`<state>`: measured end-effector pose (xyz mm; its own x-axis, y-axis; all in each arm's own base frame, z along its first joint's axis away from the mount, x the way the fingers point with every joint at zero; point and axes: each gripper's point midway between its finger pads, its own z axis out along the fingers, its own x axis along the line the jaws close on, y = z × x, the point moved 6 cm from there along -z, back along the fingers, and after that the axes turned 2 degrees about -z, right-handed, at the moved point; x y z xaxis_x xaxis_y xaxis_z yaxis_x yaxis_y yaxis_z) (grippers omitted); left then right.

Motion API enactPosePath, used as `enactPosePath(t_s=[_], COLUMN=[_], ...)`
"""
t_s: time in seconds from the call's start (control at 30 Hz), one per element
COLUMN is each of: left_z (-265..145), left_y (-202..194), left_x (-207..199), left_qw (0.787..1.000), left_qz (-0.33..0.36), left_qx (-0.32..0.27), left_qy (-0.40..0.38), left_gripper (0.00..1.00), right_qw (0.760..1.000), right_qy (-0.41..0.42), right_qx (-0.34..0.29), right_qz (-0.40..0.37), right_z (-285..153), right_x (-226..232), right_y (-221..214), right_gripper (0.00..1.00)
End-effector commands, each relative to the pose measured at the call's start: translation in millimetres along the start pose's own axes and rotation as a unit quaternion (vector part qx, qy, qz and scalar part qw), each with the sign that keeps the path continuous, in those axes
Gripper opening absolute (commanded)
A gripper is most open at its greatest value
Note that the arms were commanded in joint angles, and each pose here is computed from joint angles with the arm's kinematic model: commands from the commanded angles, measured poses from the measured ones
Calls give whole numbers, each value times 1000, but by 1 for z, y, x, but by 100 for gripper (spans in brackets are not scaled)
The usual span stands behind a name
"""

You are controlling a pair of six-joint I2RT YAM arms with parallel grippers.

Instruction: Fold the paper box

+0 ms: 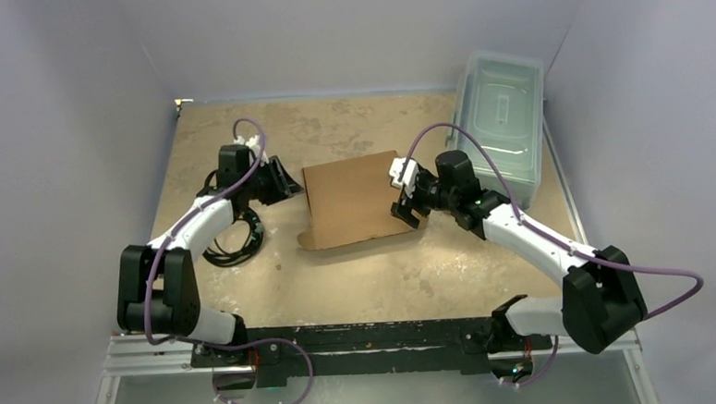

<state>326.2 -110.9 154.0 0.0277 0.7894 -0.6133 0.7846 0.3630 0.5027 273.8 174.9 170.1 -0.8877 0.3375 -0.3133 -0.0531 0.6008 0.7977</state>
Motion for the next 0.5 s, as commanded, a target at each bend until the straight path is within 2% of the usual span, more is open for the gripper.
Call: enactPosePath(t_s=[0.0,0.1,0.13,0.2,0.33,0.47], left_z=[-10,-9,-9,-10,-10,2], left_y=[-12,-19,-21,-23,-24,-21], left_x=[1,2,1,-1,2,5], left_qw=[999,997,997,996,996,995], left_qz=[-21,-40,-46,-50,-41,-54], left_qx=[-31,-44,-46,-48,-57,-53], left_qy=[-25,-43,-52,-63,-58,-65], left_gripper=[40,51,52,54,63,67], right_qw=[981,969,964,967,985,978], right_qy=[-83,-60,-59,-37,-22,-31], right_qx=[-67,-78,-85,-92,-67,-85], right_qz=[162,226,244,235,160,188], right_z=[6,14,17,21,24,20], right_x=[-26,-25,-26,-27,-22,-22], right_y=[35,45,48,53,41,44], right_gripper=[79,88,97,99,99,99])
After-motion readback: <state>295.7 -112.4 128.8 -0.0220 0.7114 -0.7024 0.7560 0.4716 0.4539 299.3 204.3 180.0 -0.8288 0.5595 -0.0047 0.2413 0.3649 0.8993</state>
